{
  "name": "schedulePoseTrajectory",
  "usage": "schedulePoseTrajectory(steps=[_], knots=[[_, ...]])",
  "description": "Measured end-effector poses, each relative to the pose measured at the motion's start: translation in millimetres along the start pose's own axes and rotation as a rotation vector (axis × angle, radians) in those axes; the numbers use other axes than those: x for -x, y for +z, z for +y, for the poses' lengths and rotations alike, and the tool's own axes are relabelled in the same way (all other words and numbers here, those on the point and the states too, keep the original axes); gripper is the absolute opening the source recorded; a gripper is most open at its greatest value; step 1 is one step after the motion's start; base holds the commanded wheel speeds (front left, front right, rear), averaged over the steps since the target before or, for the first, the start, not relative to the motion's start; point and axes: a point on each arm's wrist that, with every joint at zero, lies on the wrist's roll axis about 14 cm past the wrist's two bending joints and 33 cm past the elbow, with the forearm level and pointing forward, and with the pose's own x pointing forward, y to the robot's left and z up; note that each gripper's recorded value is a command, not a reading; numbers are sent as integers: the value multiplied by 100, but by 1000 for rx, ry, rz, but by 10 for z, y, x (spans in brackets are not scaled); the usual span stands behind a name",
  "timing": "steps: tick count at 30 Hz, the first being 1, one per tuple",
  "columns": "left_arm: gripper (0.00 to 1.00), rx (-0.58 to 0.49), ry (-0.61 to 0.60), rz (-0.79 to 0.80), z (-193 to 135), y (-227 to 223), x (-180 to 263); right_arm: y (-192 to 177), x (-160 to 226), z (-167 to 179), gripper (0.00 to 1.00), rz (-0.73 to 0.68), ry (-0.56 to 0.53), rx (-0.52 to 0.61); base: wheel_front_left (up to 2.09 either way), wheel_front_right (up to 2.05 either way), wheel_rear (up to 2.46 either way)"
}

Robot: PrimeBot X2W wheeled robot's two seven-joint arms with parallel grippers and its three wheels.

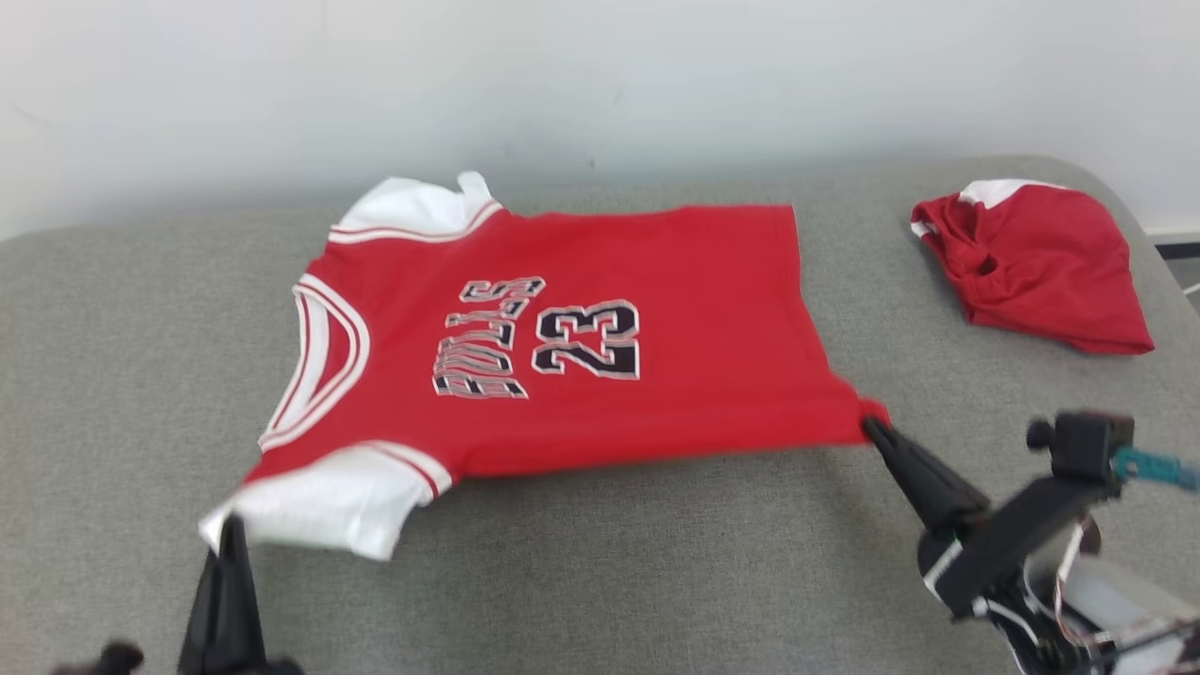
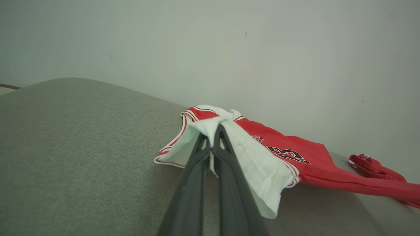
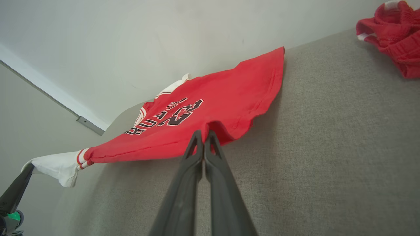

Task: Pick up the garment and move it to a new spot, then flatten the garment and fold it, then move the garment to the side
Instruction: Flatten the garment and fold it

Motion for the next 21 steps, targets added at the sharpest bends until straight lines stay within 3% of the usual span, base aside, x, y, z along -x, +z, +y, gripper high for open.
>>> schedulePoseTrajectory(steps=[10, 21], knots=[[0, 29, 142, 111, 234, -241, 638, -352, 379, -97, 0, 61, -58, -32, 0, 0, 0], [0, 62, 182, 175, 255, -374, 968, -546, 550, -160, 0, 96, -94, -40, 0, 0, 0]])
